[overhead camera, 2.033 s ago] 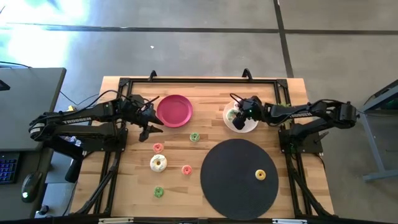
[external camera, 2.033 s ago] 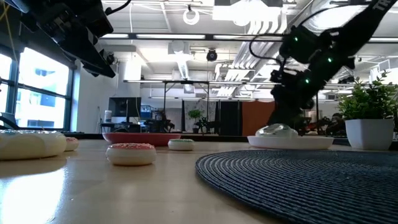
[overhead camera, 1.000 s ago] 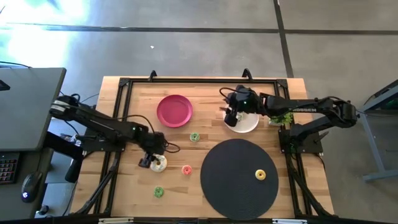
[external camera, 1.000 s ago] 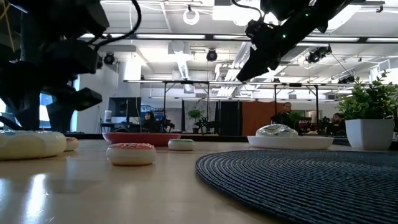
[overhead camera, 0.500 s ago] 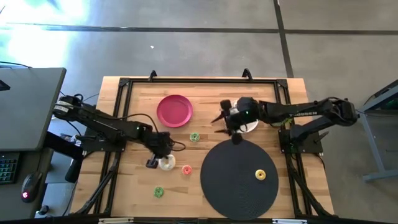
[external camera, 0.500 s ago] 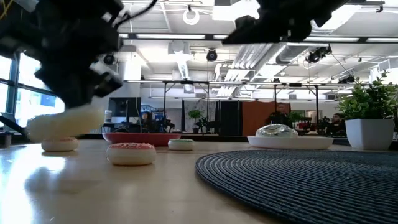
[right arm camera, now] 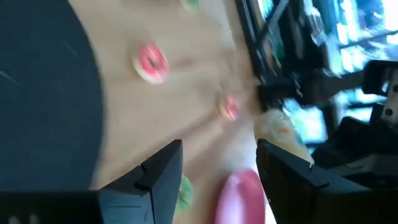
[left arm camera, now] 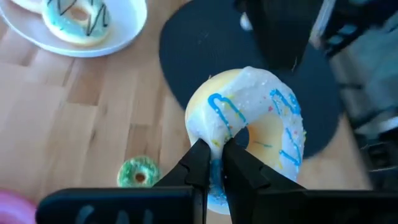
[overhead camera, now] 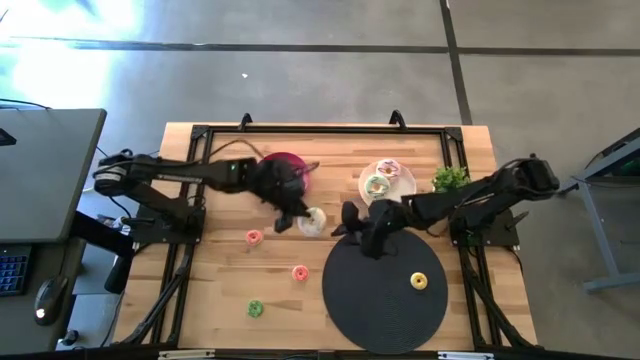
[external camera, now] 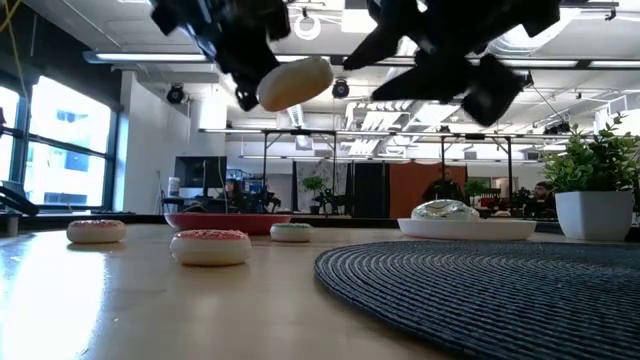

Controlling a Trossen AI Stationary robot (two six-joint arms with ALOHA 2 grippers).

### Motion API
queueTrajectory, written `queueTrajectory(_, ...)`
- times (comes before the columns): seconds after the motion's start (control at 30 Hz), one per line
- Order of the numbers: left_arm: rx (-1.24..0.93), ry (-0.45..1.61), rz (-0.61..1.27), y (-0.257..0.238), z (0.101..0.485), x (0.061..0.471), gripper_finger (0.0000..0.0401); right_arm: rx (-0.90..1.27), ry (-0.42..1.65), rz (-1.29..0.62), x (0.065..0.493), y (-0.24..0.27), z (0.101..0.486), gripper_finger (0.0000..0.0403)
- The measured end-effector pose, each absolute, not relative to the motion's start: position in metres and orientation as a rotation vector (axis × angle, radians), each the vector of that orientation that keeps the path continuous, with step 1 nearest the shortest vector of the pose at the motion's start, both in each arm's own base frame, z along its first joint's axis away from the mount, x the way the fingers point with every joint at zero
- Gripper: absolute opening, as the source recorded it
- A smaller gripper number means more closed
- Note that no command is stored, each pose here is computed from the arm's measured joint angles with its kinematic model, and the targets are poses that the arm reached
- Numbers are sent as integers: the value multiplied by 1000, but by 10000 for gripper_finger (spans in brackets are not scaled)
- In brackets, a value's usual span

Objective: Pick & Place donuts
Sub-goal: Put the large white donut on the white plate

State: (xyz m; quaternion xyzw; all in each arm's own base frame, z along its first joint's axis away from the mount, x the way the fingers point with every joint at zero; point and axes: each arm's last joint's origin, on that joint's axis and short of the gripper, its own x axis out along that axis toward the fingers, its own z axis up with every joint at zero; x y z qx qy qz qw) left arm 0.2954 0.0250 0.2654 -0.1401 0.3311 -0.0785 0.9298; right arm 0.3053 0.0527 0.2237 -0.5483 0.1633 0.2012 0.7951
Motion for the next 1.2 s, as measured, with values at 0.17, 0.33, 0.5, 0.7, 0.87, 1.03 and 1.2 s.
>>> queueTrajectory(0.17, -403, 734, -228, 44, 248, 307, 27, -1248, 378, 329, 311, 55, 220, 194)
queueTrajectory(0.33, -447, 779, -231, 54, 228, 319, 27, -1239, 362, 323, 313, 51, 221, 194)
queueTrajectory(0.5, -444, 648, -338, 53, 231, 333, 27, -1197, 346, 356, 314, 44, 221, 194)
queueTrajectory(0.7, -460, 616, -413, 52, 235, 334, 27, -1212, 354, 340, 315, 37, 221, 194)
queueTrajectory(0.87, -445, 621, -380, 53, 236, 334, 28, -1268, 330, 357, 315, 36, 222, 176)
queueTrajectory(1.03, -407, 615, -347, 54, 236, 335, 29, -1233, 335, 348, 315, 36, 222, 110)
queueTrajectory(1.2, -398, 619, -304, 55, 235, 335, 36, -1216, 345, 349, 315, 36, 222, 36)
